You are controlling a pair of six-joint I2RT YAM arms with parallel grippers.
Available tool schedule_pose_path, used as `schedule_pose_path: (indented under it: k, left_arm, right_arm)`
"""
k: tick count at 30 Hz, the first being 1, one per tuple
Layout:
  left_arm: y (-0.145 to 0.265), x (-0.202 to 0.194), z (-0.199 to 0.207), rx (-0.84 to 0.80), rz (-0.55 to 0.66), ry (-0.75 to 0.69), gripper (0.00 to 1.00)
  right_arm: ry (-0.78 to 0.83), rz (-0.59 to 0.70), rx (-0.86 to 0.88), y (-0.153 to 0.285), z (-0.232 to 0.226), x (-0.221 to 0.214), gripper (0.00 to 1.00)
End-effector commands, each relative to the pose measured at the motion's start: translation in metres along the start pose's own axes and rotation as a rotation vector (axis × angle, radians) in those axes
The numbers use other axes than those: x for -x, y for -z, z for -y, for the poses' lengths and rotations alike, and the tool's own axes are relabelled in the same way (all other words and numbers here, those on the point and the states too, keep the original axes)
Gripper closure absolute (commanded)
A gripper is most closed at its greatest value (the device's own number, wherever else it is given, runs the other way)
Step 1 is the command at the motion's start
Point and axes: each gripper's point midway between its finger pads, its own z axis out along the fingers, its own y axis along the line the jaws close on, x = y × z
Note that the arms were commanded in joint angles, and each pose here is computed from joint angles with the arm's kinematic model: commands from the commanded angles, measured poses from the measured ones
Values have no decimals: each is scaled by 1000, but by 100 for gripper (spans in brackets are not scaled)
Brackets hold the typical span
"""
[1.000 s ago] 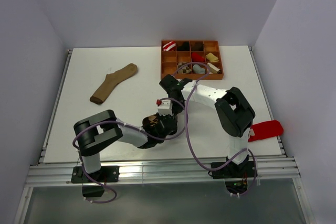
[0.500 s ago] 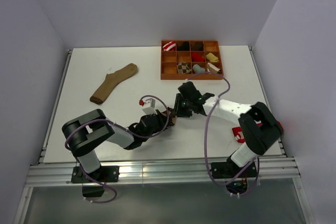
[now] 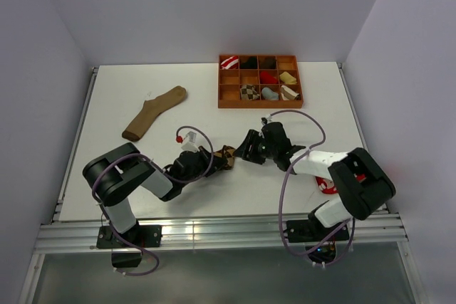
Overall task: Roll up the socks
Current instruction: Roll the sock at the center of the board.
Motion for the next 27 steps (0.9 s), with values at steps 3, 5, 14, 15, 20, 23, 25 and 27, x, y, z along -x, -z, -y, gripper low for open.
schedule_pose_path:
  k: [3, 5, 14, 15, 20, 23, 25, 27]
  left_arm:
    - [14, -17, -32, 79, -74, 65, 99]
    - [16, -17, -37, 98, -77, 81, 100]
    - [17, -22, -52, 120, -110, 105, 99]
    - [18, -25, -53, 123, -123, 105, 99]
    - [17, -27, -60, 131, -143, 105, 99]
    - [16, -26, -64, 143, -148, 84, 98]
    - [16, -27, -67, 165, -159, 52, 88]
    - [12, -21, -66, 183, -142, 18, 76]
  right_arm:
    - [6, 4, 157, -16, -26, 7, 44]
    - [3, -32, 178, -21, -28, 2, 44]
    - [-4, -164, 242, -43, -23, -33, 44]
    - [-8, -172, 247, -44, -23, -35, 44]
    - [0, -194, 253, -49, -17, -42, 55]
    - [25, -184, 215, -48, -11, -41, 74]
    - [45, -183, 165, -48, -4, -40, 91]
    - [69, -162, 137, -46, -5, -31, 100]
